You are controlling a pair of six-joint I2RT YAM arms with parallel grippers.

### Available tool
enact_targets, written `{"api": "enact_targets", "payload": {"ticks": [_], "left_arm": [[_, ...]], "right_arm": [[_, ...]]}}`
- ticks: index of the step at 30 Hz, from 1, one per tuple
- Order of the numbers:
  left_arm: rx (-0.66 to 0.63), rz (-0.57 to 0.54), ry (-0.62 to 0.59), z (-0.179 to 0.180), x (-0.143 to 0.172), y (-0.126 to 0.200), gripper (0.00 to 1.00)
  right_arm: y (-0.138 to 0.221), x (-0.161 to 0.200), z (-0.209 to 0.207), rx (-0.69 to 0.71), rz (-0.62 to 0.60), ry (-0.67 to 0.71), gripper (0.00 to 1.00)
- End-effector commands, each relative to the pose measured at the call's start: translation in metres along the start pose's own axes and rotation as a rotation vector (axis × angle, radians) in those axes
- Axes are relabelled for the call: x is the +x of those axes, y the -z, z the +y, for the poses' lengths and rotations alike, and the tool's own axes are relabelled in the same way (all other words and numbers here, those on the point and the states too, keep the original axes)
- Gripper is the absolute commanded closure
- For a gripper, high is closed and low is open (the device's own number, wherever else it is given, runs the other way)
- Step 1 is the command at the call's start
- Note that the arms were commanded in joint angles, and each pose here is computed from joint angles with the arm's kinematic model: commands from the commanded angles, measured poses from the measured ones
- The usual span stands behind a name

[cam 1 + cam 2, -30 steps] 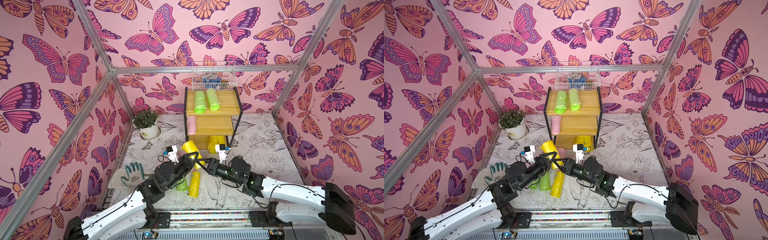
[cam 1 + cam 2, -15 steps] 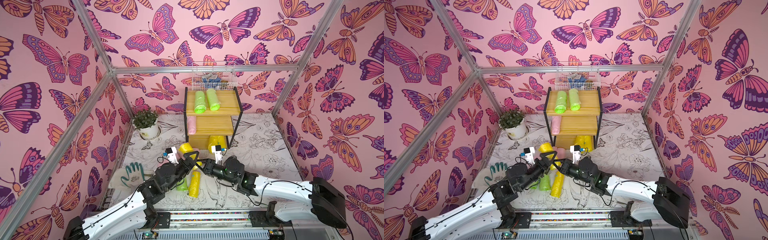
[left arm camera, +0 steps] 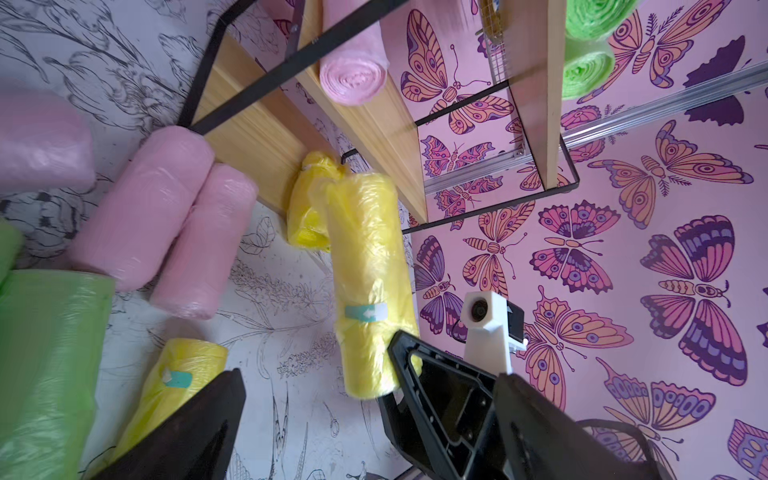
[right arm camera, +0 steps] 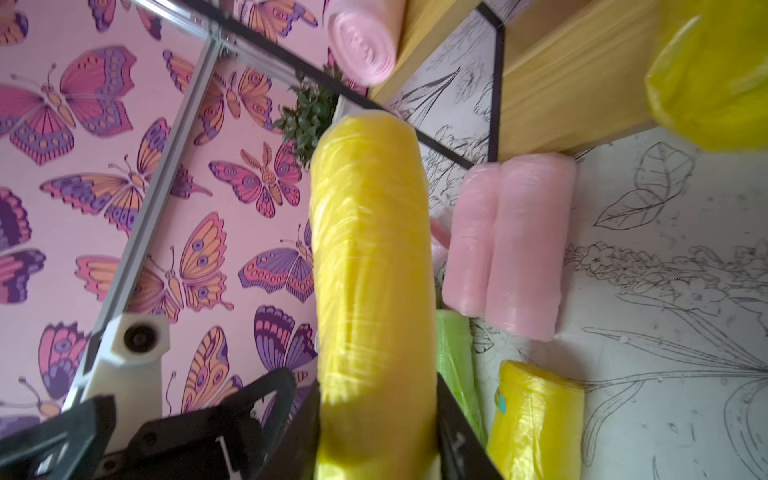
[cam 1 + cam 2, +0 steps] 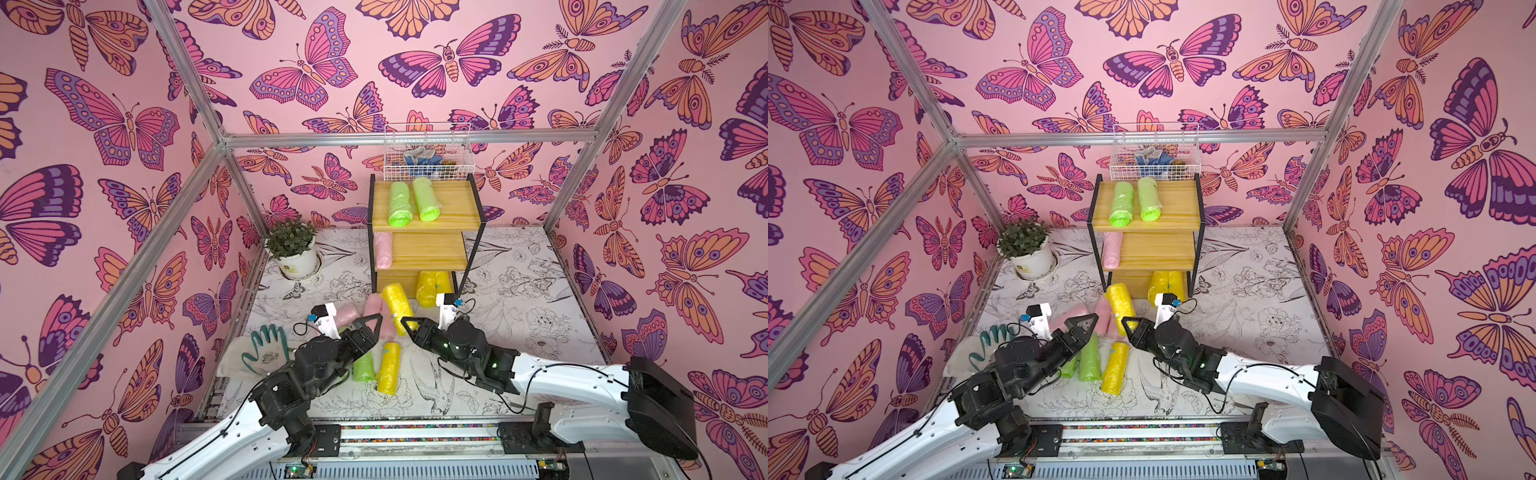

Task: Sort the rolls of trash bags by color and place them on the shelf
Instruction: Place the roll of trash bags on the shelf.

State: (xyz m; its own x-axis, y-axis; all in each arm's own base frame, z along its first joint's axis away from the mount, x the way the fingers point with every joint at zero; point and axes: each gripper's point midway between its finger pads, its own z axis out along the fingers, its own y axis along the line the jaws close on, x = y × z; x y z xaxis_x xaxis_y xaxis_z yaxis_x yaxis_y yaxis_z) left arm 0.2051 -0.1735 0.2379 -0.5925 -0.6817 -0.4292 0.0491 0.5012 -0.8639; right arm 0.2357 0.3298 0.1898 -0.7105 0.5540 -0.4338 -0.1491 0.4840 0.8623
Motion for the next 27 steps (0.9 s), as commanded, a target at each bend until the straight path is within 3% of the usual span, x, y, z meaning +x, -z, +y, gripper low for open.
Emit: {"api": "enact_targets", "payload": {"ticks": [1,4,9,18,27], "left_arm": [[-0.072,-0.062,-0.083,0.014,-0.015,0.016,0.01],[-0.084,-0.085,-0.096,0.018,-0.021,0.026,0.02],[-0.108,-0.118,-0.139,0.022,-0.032,0.041,0.02],[-0.137,-0.151,-0.199,0.024,-0.044,0.057,0.02],[-0.173,-0.178,-0.236,0.03,-0.05,0.061,0.02]], "right_arm": [[-0.008,-0.028,-0.005,-0.038,-0.212,-0.104,1.0],[-0.018,-0.038,-0.02,-0.008,-0.315,-0.135,1.0],[-0.053,-0.044,-0.036,-0.01,-0.348,-0.173,1.0],[-0.119,-0.059,-0.052,-0.044,-0.323,-0.227,1.0],[-0.145,-0.086,-0.061,0.027,-0.3,-0.185,1.0]]}}
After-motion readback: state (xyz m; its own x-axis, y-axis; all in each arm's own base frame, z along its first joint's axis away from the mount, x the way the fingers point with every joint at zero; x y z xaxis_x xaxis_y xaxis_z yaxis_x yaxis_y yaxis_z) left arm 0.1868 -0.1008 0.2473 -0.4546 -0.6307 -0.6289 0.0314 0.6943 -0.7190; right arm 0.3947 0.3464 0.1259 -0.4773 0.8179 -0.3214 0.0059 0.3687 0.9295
